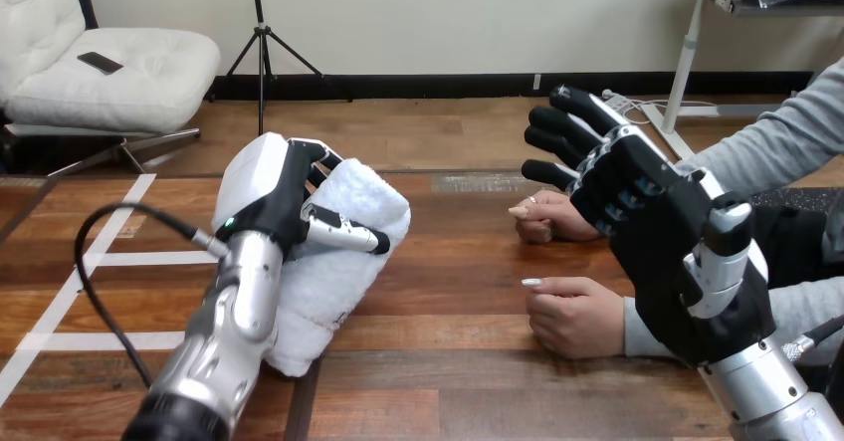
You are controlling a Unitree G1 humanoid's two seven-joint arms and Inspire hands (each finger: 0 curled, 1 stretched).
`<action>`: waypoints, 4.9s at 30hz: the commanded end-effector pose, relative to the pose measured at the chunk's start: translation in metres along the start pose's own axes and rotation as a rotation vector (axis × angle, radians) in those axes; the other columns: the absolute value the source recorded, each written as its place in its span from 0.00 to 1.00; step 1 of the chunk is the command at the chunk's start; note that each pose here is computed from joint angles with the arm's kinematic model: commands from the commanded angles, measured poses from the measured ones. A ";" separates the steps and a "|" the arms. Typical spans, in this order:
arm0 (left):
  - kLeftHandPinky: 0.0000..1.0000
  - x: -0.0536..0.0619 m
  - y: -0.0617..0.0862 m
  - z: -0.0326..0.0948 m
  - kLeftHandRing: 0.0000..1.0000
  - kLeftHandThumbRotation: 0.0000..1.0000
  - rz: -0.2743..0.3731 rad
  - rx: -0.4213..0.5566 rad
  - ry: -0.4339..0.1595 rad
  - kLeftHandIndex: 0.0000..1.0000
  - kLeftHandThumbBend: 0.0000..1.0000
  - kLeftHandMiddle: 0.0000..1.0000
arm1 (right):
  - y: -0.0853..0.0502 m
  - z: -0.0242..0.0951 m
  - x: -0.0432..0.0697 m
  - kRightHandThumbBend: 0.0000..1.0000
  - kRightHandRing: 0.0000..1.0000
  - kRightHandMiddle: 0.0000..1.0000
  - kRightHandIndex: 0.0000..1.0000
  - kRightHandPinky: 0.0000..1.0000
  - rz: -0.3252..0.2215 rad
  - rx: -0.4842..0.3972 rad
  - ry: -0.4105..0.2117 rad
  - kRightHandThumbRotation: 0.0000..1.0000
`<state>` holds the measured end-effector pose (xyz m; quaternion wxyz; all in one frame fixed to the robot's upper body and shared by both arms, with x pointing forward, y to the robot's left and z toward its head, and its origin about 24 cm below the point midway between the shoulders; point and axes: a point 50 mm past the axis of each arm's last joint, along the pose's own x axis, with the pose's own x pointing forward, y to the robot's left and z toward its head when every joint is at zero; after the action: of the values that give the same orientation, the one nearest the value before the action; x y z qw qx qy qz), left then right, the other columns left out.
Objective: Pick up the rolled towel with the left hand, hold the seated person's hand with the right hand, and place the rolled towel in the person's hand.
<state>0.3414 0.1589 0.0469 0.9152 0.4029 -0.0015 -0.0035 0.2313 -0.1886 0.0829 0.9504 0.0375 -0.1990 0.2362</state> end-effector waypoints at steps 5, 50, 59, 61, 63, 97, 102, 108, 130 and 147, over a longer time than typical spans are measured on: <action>0.30 -0.038 0.069 0.046 0.34 0.00 0.361 -0.287 -0.319 0.42 0.63 0.40 | -0.016 -0.007 0.015 0.99 0.92 0.90 0.91 0.89 0.026 -0.118 0.009 1.00; 0.32 -0.102 0.078 0.025 0.34 0.00 0.548 -0.501 -0.465 0.43 0.68 0.39 | -0.069 -0.031 0.026 0.85 0.89 0.88 0.87 0.88 0.010 -0.455 0.222 1.00; 0.32 -0.100 0.076 0.023 0.34 0.00 0.550 -0.548 -0.495 0.43 0.67 0.39 | -0.075 -0.036 0.026 0.71 0.89 0.88 0.87 0.87 0.009 -0.479 0.254 1.00; 0.31 -0.099 0.076 0.023 0.34 0.00 0.551 -0.556 -0.499 0.43 0.67 0.40 | -0.076 -0.037 0.027 0.70 0.89 0.88 0.87 0.88 0.008 -0.482 0.259 1.00; 0.31 -0.099 0.076 0.023 0.34 0.00 0.552 -0.566 -0.508 0.43 0.67 0.40 | -0.077 -0.038 0.027 0.69 0.89 0.88 0.87 0.88 0.008 -0.493 0.261 1.00; 0.30 -0.097 0.069 0.025 0.34 0.00 0.538 -0.637 -0.543 0.43 0.67 0.39 | -0.091 -0.035 0.033 0.58 0.82 0.84 0.84 0.77 0.000 -0.696 0.297 1.00; 0.30 -0.097 0.068 0.024 0.34 0.00 0.533 -0.644 -0.539 0.43 0.68 0.39 | -0.094 -0.034 0.033 0.55 0.82 0.84 0.84 0.76 0.006 -0.715 0.316 1.00; 0.29 -0.097 0.068 0.024 0.34 0.00 0.527 -0.648 -0.541 0.43 0.68 0.39 | -0.098 -0.035 0.034 0.58 0.81 0.84 0.85 0.73 0.017 -0.733 0.353 0.98; 0.29 -0.098 0.068 0.024 0.33 0.00 0.519 -0.655 -0.542 0.42 0.68 0.39 | -0.113 -0.039 0.034 0.93 0.88 0.92 0.91 0.78 0.104 -0.788 0.572 0.52; 0.29 -0.099 0.068 0.024 0.33 0.00 0.517 -0.648 -0.542 0.42 0.68 0.39 | -0.118 -0.043 0.031 1.00 0.92 0.94 0.93 0.80 0.164 -0.821 0.693 0.42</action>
<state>0.2379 0.1901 0.0914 0.9481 0.0818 -0.2835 0.1183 0.3081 -0.2723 0.0308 0.8833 -0.4075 0.0750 0.2195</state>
